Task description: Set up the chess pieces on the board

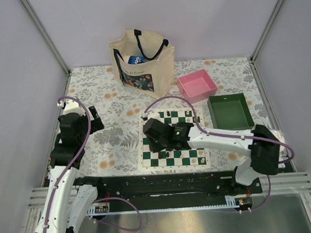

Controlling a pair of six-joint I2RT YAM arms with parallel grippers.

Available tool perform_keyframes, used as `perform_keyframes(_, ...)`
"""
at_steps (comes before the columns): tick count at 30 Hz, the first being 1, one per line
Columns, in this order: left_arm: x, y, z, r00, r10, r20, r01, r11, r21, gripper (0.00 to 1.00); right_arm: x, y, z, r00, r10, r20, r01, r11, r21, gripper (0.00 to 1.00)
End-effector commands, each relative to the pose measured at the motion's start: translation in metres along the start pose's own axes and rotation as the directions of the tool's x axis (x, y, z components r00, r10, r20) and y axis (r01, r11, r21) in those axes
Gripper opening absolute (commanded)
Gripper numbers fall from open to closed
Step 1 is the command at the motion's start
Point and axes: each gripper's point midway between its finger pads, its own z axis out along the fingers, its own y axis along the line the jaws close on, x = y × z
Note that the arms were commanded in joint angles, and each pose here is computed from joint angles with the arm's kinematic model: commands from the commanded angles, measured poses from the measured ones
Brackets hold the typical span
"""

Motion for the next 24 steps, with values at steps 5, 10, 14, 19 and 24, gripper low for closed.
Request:
perform_keyframes(5, -0.017, 0.002, -0.005, 0.998, -0.020, 0.063, 0.021, 1.000, -0.011, 0.99, 0.040, 0.071, 0.028, 0.986, -0.119, -0.115, 0.106, 0.988, -0.111, 0.20)
perform_keyframes(10, -0.018, 0.003, -0.006, 0.998, -0.021, 0.067, 0.022, 1.000, -0.015, 0.99, 0.056, 0.076, 0.045, 0.978, -0.142, -0.151, 0.125, 0.985, -0.115, 0.20)
perform_keyframes(14, -0.019, 0.004, -0.007, 0.997, -0.020, 0.071, 0.021, 1.000, -0.017, 0.99, 0.057, 0.072, 0.057, 0.976, -0.160, -0.148, 0.149, 0.985, -0.081, 0.20)
perform_keyframes(19, -0.017, 0.003, -0.006, 0.998, -0.021, 0.065, 0.021, 1.000, -0.014, 0.99, 0.063, 0.067, 0.067, 0.971, -0.172, -0.166, 0.165, 0.985, -0.054, 0.20)
perform_keyframes(24, -0.017, 0.003, -0.006, 0.998, -0.021, 0.067, 0.022, 1.000, -0.015, 0.99, 0.062, 0.060, 0.067, 0.972, -0.172, -0.158, 0.171, 0.985, -0.020, 0.21)
